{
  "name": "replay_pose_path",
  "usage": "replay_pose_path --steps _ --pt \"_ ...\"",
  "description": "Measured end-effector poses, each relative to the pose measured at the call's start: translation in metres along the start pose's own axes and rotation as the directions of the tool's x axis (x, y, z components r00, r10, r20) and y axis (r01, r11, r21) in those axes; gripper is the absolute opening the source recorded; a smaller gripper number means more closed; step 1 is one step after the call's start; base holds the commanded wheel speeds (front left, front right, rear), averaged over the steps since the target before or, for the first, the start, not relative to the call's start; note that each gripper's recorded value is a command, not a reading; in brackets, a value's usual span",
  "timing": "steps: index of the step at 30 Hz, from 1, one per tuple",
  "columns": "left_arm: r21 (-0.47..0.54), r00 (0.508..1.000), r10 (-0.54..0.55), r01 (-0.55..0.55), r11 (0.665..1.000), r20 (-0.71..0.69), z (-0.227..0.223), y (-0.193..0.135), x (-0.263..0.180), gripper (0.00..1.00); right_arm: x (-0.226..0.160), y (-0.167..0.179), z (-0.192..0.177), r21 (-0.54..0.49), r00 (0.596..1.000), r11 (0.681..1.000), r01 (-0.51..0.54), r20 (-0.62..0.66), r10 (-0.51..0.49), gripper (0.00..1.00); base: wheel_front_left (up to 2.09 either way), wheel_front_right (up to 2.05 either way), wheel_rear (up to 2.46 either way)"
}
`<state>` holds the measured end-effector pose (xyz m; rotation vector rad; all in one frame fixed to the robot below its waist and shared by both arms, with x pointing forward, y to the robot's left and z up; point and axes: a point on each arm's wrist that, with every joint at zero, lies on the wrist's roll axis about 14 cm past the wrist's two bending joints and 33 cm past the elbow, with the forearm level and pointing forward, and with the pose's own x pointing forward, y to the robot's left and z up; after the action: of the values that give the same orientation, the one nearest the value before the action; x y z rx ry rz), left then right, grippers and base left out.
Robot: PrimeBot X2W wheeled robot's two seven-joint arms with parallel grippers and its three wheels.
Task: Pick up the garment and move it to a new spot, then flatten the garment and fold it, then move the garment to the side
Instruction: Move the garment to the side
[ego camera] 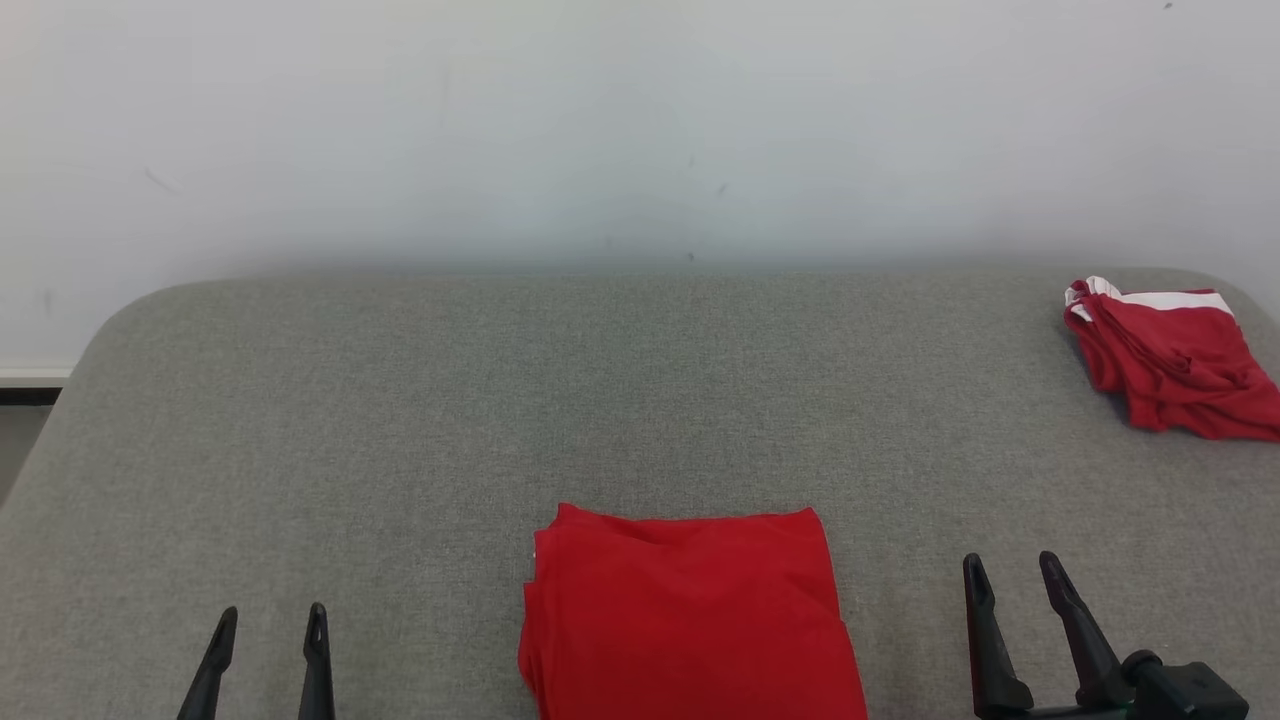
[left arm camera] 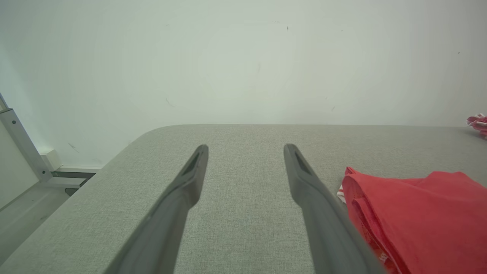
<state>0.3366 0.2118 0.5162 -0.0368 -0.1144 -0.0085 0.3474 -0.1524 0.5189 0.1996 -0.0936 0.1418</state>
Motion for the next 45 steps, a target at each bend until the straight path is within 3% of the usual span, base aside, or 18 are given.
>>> replay_pose_path --steps 13,23,32,45 --pt "-0.004 1.000 0.015 -0.015 1.000 -0.009 -0.003 0.003 -0.003 1.00 0.023 0.016 0.005 -0.001 0.998 0.998 -0.058 -0.009 0.058 1.00 0.00 0.00 0.00" --pt "-0.014 1.000 0.021 -0.022 1.000 -0.009 -0.003 0.002 -0.003 1.00 0.060 0.031 -0.029 -0.031 0.970 0.993 -0.114 -0.218 0.105 1.00 0.00 0.00 0.00" --pt "-0.025 0.997 0.069 -0.070 0.997 -0.031 -0.009 0.015 -0.005 1.00 0.057 0.033 -0.096 -0.015 0.885 0.992 -0.126 -0.453 0.105 1.00 0.00 0.00 0.00" --pt "-0.021 0.995 0.095 -0.096 0.995 -0.036 -0.010 0.023 -0.006 1.00 0.027 0.038 -0.154 0.028 0.757 0.991 -0.130 -0.643 0.118 1.00 0.00 0.00 0.00"
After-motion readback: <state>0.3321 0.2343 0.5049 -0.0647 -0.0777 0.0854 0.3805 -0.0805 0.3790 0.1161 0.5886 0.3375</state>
